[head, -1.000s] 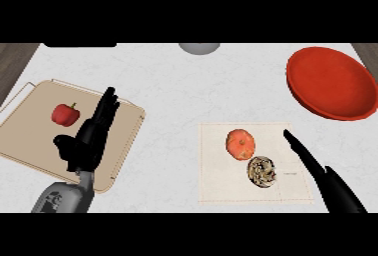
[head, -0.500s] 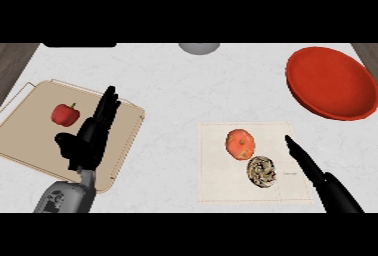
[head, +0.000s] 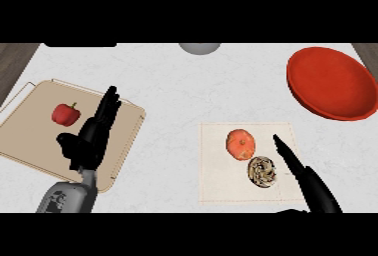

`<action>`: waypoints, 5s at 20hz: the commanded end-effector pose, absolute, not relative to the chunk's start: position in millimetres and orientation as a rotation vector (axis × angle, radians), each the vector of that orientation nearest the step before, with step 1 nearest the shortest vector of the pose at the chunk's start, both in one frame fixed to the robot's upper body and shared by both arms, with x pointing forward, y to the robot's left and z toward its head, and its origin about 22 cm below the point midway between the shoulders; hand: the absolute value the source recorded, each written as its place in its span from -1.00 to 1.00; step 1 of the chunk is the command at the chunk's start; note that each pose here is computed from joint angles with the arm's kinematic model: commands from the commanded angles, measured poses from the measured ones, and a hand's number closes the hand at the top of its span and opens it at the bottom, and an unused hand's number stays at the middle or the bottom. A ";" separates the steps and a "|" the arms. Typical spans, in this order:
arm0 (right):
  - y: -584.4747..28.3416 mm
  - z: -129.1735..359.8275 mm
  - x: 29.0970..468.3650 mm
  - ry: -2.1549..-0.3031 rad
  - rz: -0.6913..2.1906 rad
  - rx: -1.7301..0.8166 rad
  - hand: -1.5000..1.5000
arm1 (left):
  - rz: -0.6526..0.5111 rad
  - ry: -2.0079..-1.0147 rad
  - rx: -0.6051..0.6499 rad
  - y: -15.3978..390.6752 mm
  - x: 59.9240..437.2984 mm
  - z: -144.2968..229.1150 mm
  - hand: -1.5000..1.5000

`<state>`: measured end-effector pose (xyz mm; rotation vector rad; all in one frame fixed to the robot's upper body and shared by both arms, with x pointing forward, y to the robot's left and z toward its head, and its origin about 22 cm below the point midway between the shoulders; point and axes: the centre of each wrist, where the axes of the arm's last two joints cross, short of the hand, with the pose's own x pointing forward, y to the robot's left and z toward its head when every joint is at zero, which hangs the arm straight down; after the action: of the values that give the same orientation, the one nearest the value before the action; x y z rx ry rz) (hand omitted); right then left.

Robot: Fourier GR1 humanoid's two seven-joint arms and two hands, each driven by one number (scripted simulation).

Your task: Pick the cupcake from the placemat and place it in the bowl

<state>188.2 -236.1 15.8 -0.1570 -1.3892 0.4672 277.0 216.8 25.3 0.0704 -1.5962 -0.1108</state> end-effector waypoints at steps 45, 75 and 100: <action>-366.1 83.3 197.3 -1.992 0.947 0.199 1.00 | -0.108 -1.582 0.082 215.6 268.6 23.5 0.00; -368.1 240.3 297.1 -1.897 0.895 -0.568 1.00 | -0.122 -1.578 0.051 207.1 277.0 22.7 0.00; -437.6 101.8 387.4 -1.573 0.918 -0.575 -1.00 | -0.161 -1.628 0.013 199.8 282.3 33.0 0.00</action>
<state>393.3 -429.4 124.6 -0.6735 -1.6447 0.9097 281.7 196.9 31.9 0.0238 -1.6141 -0.1521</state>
